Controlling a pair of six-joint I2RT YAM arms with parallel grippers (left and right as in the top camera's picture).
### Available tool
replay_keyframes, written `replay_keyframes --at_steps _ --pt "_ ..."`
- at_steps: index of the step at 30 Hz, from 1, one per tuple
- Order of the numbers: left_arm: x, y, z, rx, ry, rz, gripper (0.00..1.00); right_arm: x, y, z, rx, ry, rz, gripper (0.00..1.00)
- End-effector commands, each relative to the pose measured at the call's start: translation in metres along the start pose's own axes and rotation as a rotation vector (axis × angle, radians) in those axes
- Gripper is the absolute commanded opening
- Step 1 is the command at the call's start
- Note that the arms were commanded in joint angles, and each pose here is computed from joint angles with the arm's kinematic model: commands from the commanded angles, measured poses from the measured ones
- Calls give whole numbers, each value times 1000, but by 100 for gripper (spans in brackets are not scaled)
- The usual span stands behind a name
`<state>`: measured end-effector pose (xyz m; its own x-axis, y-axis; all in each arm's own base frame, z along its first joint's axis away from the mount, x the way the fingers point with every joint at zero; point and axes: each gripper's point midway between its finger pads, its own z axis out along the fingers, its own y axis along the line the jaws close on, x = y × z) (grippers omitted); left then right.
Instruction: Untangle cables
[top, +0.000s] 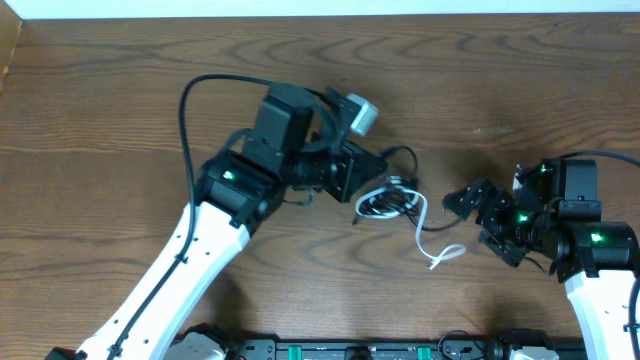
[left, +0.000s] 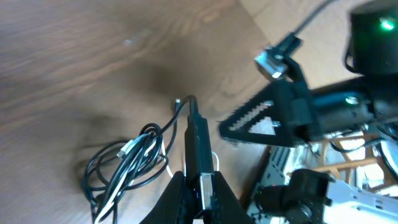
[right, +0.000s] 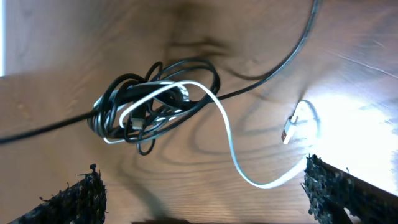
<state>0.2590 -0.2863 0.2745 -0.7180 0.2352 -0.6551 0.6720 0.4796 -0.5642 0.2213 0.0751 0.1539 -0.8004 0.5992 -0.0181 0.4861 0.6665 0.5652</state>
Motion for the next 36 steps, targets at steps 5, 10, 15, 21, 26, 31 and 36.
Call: replay_keyframes --at_steps 5,10,15,21,26,31,36 --pt "12 -39 9 88 44 -16 8 -1 -15 -4 74 -26 17 99" --pt "19 -66 5 135 52 31 8 -2 -20 -5 101 -36 21 99" --pt "19 -89 -10 171 22 83 8 -2 -20 -5 101 -37 21 99" --pt "12 -107 -34 195 -50 136 8 -4 -23 -5 118 -52 21 99" --pt "1 -101 -43 124 -118 173 8 -5 -23 -5 120 -53 21 99" --pt "-18 -56 -40 -128 -200 145 8 -5 -23 -5 120 -53 21 99" --pt "-13 -18 -15 -255 -143 98 76 -5 -23 -5 120 -53 21 99"
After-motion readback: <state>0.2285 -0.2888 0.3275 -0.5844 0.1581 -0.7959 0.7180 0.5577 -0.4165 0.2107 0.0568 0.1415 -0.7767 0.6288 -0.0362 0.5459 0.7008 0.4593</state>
